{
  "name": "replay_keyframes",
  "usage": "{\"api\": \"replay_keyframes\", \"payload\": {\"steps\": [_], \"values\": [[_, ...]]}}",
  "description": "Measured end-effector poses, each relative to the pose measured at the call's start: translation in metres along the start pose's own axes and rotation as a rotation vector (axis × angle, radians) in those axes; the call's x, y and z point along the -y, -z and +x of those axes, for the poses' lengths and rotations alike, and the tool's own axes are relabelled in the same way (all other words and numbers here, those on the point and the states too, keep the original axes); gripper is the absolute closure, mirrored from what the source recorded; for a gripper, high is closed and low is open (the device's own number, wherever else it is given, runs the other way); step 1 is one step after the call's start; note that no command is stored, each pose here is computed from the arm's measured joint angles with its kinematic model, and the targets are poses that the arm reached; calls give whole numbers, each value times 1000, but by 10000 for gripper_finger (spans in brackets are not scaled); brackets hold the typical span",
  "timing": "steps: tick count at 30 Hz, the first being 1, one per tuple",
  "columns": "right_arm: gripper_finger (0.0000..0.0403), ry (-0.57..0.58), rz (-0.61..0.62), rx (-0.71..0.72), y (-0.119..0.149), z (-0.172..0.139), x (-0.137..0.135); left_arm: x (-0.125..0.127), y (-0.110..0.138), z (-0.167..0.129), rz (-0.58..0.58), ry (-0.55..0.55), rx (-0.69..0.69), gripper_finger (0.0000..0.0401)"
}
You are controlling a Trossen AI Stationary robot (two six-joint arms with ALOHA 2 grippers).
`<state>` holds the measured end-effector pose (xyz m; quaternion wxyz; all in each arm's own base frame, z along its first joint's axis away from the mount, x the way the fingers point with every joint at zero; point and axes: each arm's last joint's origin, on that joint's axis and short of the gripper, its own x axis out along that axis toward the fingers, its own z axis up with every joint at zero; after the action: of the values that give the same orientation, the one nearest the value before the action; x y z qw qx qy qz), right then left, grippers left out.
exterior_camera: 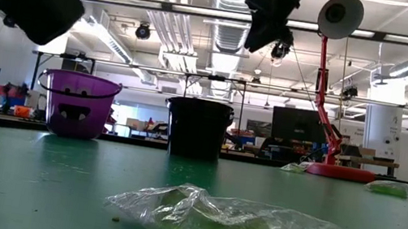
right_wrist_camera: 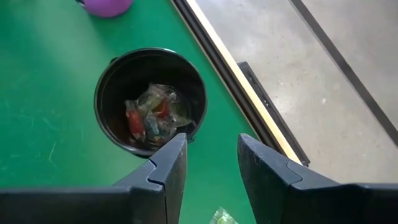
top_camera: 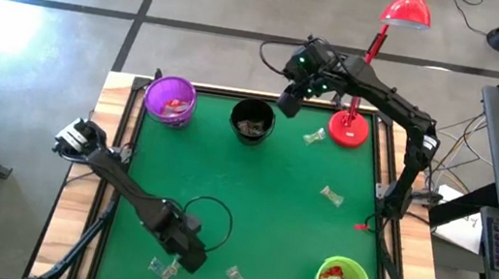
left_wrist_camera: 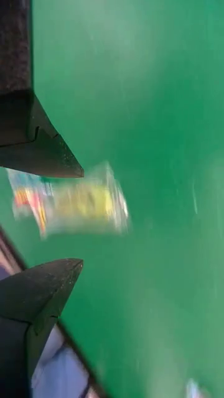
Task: Sort candy
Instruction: Put the green gummy into the black bucket
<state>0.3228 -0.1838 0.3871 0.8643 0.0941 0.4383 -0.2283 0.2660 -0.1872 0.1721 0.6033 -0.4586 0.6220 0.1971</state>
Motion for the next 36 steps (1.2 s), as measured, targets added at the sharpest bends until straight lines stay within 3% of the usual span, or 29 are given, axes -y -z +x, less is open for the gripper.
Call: {"api": "replay_keyframes", "payload": {"steps": [3, 15, 20, 36], "values": [[271, -6, -8, 0, 0, 0, -4, 9, 1, 6, 15, 52, -4, 196], [270, -14, -18, -13, 1, 0, -8, 6, 5, 30, 5, -53, -47, 196], [276, -15, -20, -13, 1, 0, -9, 5, 4, 34, 58, -70, -47, 204], [279, -18, -49, -67, 6, 0, -10, 5, 4, 28, 244, -138, -18, 371]]}}
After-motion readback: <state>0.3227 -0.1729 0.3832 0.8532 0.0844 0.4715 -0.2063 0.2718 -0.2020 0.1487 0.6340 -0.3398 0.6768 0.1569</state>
